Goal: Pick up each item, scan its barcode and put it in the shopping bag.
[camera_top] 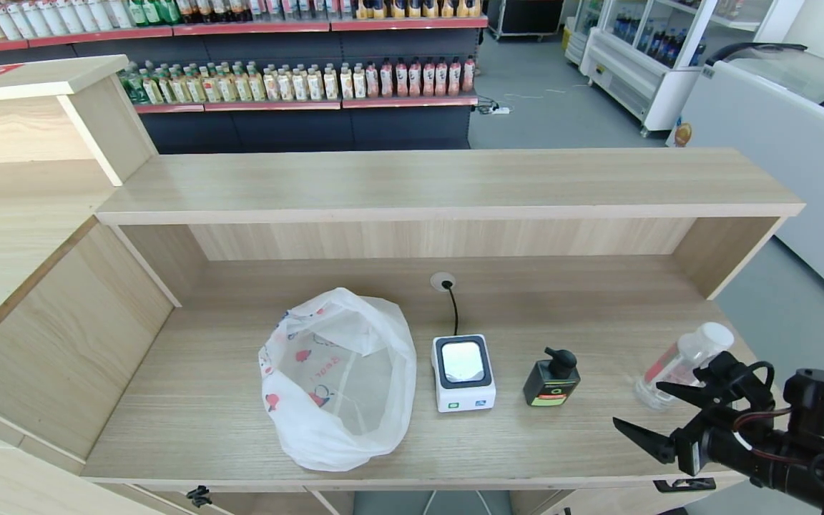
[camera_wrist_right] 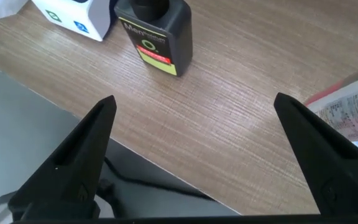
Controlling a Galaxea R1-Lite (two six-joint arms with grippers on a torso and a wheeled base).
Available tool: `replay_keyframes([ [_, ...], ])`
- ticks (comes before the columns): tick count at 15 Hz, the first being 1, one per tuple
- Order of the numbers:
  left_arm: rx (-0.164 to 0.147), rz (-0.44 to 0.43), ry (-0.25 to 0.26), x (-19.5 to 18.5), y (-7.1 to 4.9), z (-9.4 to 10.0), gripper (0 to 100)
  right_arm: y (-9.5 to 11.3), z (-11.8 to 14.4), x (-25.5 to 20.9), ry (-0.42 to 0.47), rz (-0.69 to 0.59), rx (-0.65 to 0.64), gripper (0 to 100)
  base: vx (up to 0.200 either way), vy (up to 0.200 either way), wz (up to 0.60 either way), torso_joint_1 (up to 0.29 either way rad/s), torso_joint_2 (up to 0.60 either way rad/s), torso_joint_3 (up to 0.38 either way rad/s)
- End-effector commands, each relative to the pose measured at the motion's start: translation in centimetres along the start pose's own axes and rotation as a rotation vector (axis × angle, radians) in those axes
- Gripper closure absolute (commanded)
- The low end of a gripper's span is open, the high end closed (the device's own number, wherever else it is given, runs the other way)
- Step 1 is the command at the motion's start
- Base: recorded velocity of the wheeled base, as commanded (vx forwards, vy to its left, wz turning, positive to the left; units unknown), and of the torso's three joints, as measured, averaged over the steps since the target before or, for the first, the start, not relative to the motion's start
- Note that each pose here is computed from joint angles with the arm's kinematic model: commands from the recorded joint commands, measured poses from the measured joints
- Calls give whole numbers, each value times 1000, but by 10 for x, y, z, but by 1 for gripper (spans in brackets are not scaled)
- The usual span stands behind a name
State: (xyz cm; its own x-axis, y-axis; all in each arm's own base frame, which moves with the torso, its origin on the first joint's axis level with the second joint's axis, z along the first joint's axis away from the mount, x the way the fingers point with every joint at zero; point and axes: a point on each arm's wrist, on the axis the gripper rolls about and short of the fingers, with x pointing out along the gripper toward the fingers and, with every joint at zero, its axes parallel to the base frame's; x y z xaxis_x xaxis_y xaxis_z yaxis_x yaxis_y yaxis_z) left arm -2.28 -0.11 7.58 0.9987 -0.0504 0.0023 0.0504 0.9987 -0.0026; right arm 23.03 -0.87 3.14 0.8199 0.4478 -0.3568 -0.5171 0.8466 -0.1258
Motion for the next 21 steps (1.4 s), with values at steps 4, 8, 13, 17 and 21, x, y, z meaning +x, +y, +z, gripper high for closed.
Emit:
replay_keyframes([
  [4,0,1,-1,0,0,0,0,-10,-10,33,-15,64,-4,0,0,0,0,0,0,0],
  [8,0,0,-1,0,0,0,0,-12,-14,50,-51,152,-8,0,0,0,0,0,0,0],
  [13,0,0,-1,0,0,0,0,-15,-10,74,-114,219,-49,0,0,0,0,0,0,0],
  [17,0,0,-1,0,0,0,0,-12,-11,92,-151,302,-73,0,0,0,0,0,0,0],
  [21,0,1,-1,0,0,0,0,-15,-14,106,-186,359,-88,0,0,0,0,0,0,0],
])
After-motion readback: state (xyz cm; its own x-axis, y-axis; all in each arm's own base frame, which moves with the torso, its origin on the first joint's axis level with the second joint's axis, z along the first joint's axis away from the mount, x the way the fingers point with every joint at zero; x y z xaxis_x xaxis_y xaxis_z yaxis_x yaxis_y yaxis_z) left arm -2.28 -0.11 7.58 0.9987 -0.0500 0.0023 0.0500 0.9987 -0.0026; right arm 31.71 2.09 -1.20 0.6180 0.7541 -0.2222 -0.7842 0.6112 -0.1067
